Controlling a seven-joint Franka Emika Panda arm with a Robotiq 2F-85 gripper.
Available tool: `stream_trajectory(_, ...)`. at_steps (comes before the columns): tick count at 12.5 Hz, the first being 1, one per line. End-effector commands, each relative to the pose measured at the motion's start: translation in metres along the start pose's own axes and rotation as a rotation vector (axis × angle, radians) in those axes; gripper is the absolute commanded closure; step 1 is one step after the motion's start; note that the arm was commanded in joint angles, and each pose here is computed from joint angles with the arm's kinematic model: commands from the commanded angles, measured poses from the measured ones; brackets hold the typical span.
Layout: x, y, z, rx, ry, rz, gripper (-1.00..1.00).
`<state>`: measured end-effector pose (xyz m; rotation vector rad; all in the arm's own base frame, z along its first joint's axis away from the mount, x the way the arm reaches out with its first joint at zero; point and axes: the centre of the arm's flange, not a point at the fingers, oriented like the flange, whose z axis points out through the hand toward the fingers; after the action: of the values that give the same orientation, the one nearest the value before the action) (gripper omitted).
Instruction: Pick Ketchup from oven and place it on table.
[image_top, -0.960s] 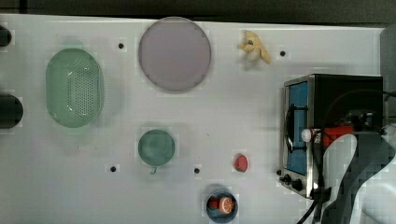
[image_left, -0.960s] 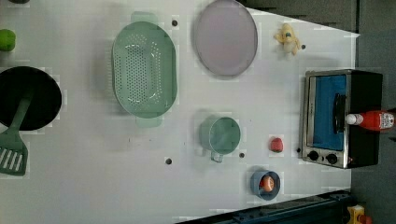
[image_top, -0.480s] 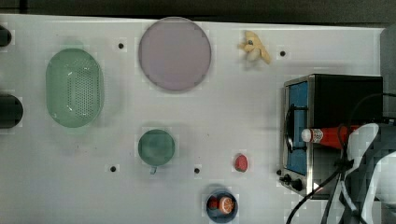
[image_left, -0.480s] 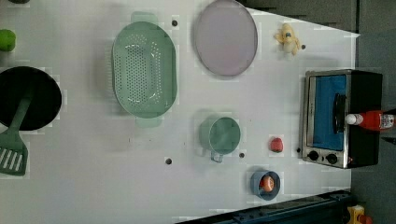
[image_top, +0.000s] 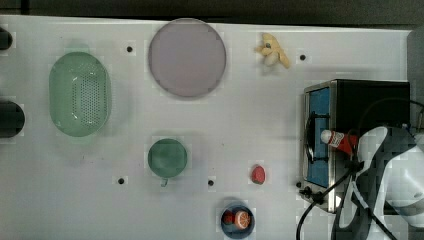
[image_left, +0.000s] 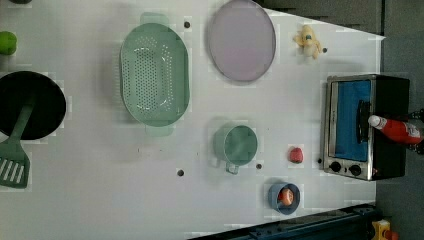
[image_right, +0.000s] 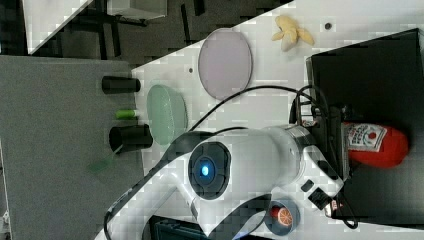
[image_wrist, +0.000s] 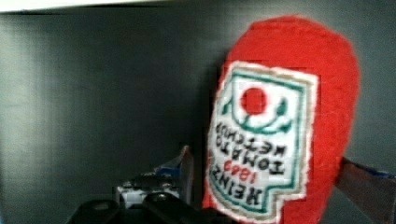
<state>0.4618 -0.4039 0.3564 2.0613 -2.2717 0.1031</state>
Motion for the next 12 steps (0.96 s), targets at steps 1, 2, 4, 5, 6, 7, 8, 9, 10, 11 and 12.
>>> stream_trajectory(1, 0.006, 0.0, -0.001, 0.017, 0.005, -0.007, -1.0)
stream_trajectory(2, 0.005, -0.001, 0.001, 0.015, 0.001, -0.006, -0.92)
stream_trajectory(4, 0.004, -0.002, 0.007, 0.016, 0.001, -0.001, -0.43)
stream_trajectory(5, 0.004, -0.004, 0.003, 0.022, 0.003, -0.003, -0.29)
stream_trajectory(6, 0.004, -0.004, 0.002, 0.024, 0.005, -0.004, -0.29)
stream_trajectory(7, 0.004, -0.005, 0.001, 0.026, 0.006, -0.005, -0.29)
stream_trajectory(8, 0.003, -0.009, -0.006, 0.039, 0.011, -0.01, -0.29)
stream_trajectory(9, 0.004, -0.016, -0.023, 0.067, 0.026, -0.023, -0.29)
stream_trajectory(10, 0.004, -0.025, -0.05, 0.103, 0.048, -0.064, -0.29)
stream_trajectory(11, -0.001, -0.036, -0.082, 0.128, 0.07, -0.143, -0.29)
stream_trajectory(12, -0.013, -0.045, -0.115, 0.137, 0.077, -0.224, -0.29)
